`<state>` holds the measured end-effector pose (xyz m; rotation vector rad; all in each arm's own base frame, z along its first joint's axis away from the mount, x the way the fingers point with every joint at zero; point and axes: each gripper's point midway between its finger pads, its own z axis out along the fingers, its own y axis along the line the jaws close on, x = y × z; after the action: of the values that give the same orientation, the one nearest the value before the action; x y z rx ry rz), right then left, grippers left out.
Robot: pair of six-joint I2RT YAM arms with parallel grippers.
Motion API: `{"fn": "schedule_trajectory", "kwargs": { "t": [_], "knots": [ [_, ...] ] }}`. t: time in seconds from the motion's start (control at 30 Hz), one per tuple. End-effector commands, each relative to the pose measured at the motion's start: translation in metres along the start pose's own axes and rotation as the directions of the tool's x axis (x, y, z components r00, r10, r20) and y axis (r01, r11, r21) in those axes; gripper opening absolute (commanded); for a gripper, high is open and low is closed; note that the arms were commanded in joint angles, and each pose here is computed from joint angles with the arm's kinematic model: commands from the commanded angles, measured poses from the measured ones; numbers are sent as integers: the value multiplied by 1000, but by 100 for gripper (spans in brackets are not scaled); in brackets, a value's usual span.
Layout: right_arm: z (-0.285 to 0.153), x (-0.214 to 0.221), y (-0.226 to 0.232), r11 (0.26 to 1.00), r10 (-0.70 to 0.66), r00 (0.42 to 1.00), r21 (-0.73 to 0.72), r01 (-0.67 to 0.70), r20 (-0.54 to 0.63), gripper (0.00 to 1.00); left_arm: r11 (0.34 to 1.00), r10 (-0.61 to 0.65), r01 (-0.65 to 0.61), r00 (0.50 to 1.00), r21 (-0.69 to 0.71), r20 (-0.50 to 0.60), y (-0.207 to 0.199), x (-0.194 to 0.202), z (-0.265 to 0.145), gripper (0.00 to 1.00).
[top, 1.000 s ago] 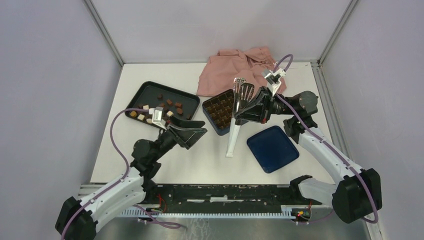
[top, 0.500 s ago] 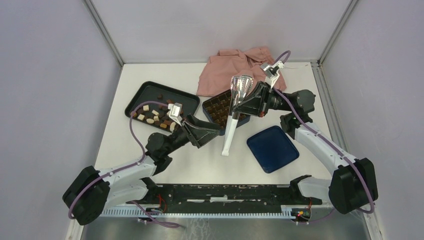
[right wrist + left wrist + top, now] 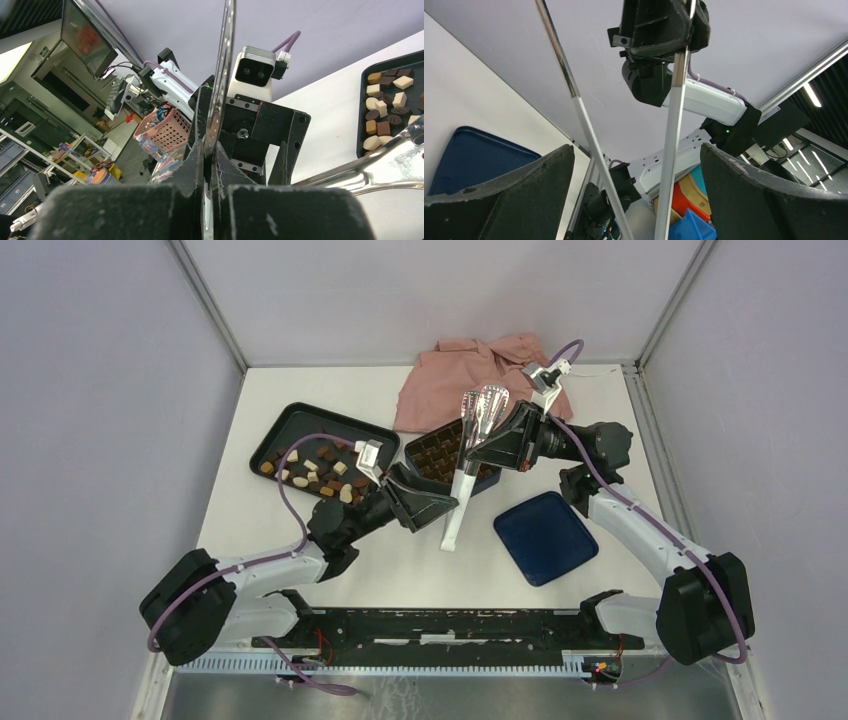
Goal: Pack the chocolate
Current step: Pick up the clamp from the center of the board.
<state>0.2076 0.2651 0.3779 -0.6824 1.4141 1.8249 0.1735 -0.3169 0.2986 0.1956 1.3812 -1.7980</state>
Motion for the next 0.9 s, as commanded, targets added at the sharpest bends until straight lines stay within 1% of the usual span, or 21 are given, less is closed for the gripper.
{"fn": "schedule_trajectory", "kwargs": {
  "t": [0.0,0.13,0.33,0.6,0.7,0.87],
  "knots": [
    [2,-14,14,997,-72,996,-27,73,60,0,996,72,-72,997,45,17,-16,-7,19,100],
    [2,-16,11,997,-69,993,-36,73,92,0,997,56,-56,998,56,8,-18,2,27,100],
    [-1,-12,8,997,-63,990,-30,67,123,0,999,27,-29,996,22,88,-13,-5,33,98],
    [-2,-5,-1,998,-68,990,0,68,124,0,999,21,-23,996,25,86,-11,-6,48,83],
    [-3,-4,-2,998,-61,990,2,61,128,0,998,16,-20,996,54,83,-13,-4,50,75],
    [-3,-3,-1,998,-68,989,0,68,130,0,996,5,-13,996,89,91,-17,-4,51,72]
  ]
}}
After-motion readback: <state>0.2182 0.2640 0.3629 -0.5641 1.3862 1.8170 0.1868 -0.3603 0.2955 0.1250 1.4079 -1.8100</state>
